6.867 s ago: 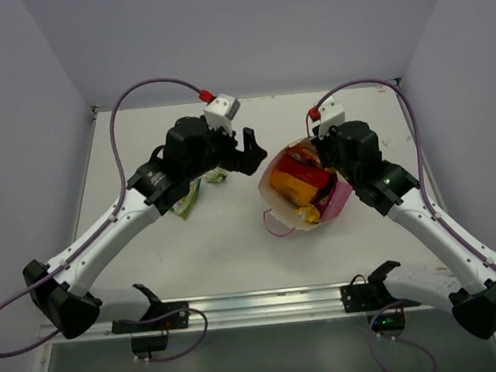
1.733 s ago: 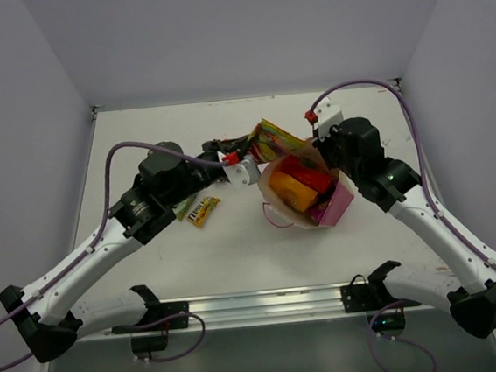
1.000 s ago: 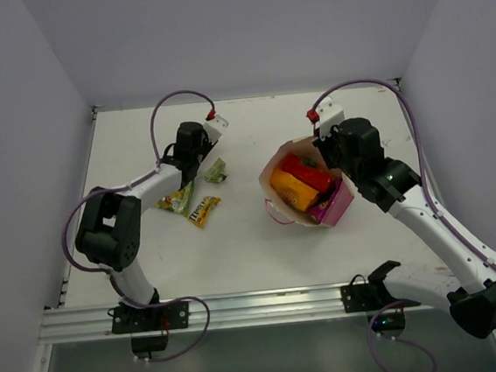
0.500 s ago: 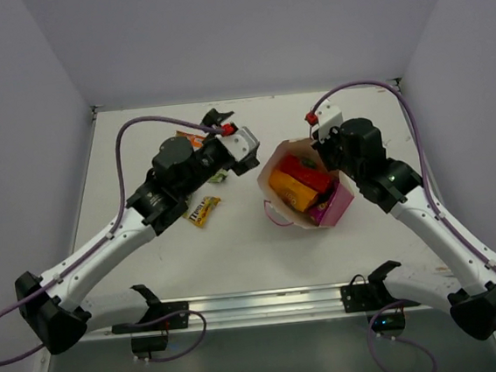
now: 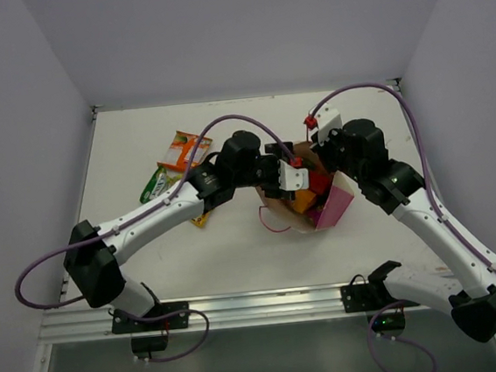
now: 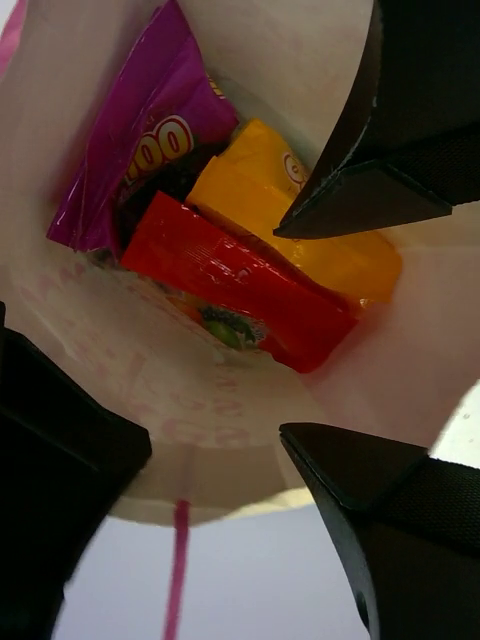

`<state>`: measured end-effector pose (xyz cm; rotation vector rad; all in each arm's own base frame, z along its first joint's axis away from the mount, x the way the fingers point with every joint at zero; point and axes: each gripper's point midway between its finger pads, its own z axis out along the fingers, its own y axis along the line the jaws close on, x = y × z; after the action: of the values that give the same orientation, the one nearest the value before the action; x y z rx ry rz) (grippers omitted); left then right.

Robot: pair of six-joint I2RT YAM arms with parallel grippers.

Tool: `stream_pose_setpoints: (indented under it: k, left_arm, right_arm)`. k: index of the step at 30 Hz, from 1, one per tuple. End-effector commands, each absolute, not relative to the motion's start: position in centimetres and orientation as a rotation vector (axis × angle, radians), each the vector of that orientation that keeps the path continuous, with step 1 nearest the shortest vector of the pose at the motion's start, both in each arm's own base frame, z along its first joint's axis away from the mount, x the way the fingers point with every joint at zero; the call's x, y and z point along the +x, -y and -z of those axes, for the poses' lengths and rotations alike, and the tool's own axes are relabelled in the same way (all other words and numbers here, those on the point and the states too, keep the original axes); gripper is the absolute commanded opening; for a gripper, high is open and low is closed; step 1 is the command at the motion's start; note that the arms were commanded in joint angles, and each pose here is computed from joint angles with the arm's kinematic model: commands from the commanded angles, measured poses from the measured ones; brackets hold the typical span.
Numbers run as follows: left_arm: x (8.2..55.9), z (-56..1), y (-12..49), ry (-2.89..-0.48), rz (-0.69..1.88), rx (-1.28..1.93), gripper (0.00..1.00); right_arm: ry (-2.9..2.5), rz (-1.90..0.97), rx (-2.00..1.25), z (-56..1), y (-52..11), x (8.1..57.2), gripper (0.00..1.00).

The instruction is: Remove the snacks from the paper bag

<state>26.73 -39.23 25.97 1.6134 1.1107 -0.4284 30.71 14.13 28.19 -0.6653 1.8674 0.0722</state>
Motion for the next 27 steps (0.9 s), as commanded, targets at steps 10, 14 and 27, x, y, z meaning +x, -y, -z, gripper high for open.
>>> stream_pose_setpoints:
  k: [10, 14, 27]
  left_arm:
    - [27.9, -23.5, 43.9, -0.989, 0.449, 1.818, 0.70]
    - [27.8, -21.7, 44.5, -1.001, 0.485, 1.864, 0.69]
    - [29.6, -19.5, 45.5, -0.991, 0.443, 1.861, 0.24]
  right_arm:
    - [-1.709, -0.147, -0.662, -33.0, -15.4, 30.5, 0.00]
    - [-1.713, -0.144, -0.658, -32.8, -15.3, 30.6, 0.00]
    - [-1.725, -0.151, -0.649, -32.1, -15.3, 30.3, 0.00]
